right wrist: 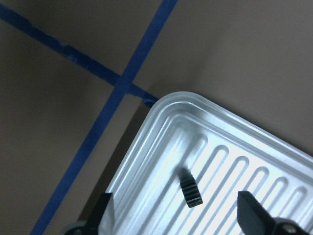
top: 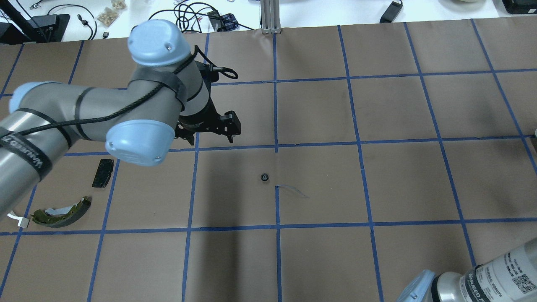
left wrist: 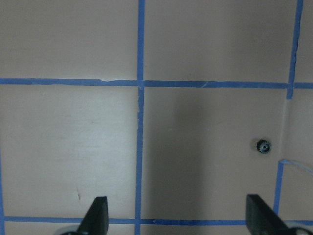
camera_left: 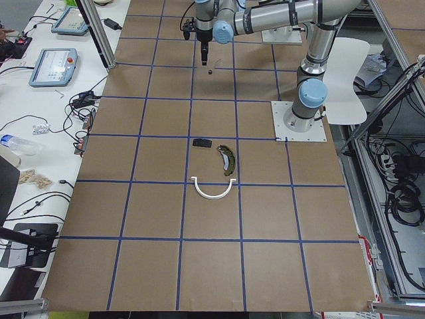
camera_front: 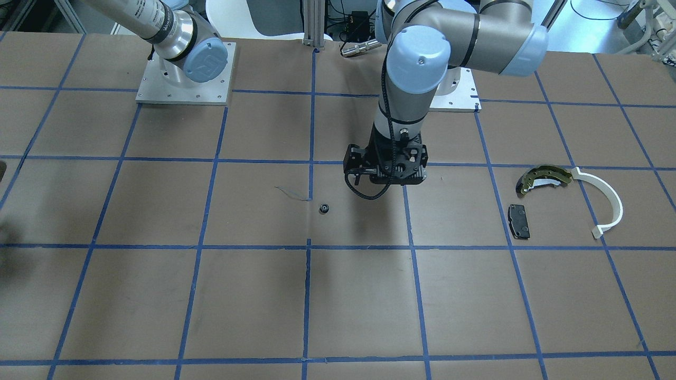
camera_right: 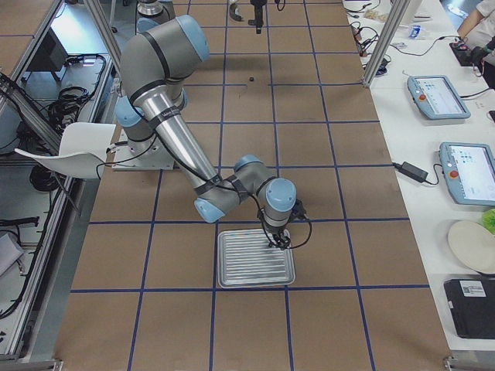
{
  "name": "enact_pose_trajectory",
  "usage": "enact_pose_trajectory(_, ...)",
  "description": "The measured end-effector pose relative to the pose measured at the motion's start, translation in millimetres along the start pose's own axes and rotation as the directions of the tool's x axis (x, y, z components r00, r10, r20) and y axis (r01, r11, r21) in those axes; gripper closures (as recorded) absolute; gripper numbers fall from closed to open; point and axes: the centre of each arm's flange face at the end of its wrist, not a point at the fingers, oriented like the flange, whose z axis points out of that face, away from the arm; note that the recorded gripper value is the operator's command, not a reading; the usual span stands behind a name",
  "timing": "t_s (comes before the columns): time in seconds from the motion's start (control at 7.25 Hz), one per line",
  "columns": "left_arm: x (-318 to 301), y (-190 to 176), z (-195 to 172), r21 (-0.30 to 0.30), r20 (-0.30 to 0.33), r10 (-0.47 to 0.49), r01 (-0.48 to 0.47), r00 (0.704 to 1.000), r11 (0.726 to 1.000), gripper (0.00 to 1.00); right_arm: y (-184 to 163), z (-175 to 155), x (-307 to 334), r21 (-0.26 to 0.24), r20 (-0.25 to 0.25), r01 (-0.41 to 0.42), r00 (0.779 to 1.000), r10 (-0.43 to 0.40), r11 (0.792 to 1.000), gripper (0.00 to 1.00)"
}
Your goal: Place bearing gear from tray to pile
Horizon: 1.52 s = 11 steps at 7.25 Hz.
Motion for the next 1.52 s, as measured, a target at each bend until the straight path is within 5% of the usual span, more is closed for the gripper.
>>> enact_pose_trajectory(0.55, 49, -8, 88, -0.055, -0.022, 0.026, -0.027, 0.999, 0.998, 0.04, 2, 13, 3, 0.002, 0.011, 0.068, 0.998, -0.068, 0.998, 0.91)
enact_pose_trajectory(0.69, 58, -8, 106, -0.065, -0.02, 0.041, -0.042, 0.999, 0.997, 0.14, 2, 13, 4, 0.0, 0.009, 0.069, 0.998, -0.069, 0.998, 1.0)
enact_pose_trajectory(1.1, 71, -6, 146, -0.108, -0.008, 0.062, -0.063, 0.998, 0.992, 0.22, -2, -15, 6, -0.03, -0.031, 0.032, 0.999, -0.033, 0.999, 1.0)
enact_pose_trajectory(1.52, 79, -3, 157, -0.116, -0.006, 0.076, -0.076, 0.997, 0.99, 0.27, -75, -117, -54, -0.027, -0.042, -0.142, 0.989, 0.141, 0.99, 1.0)
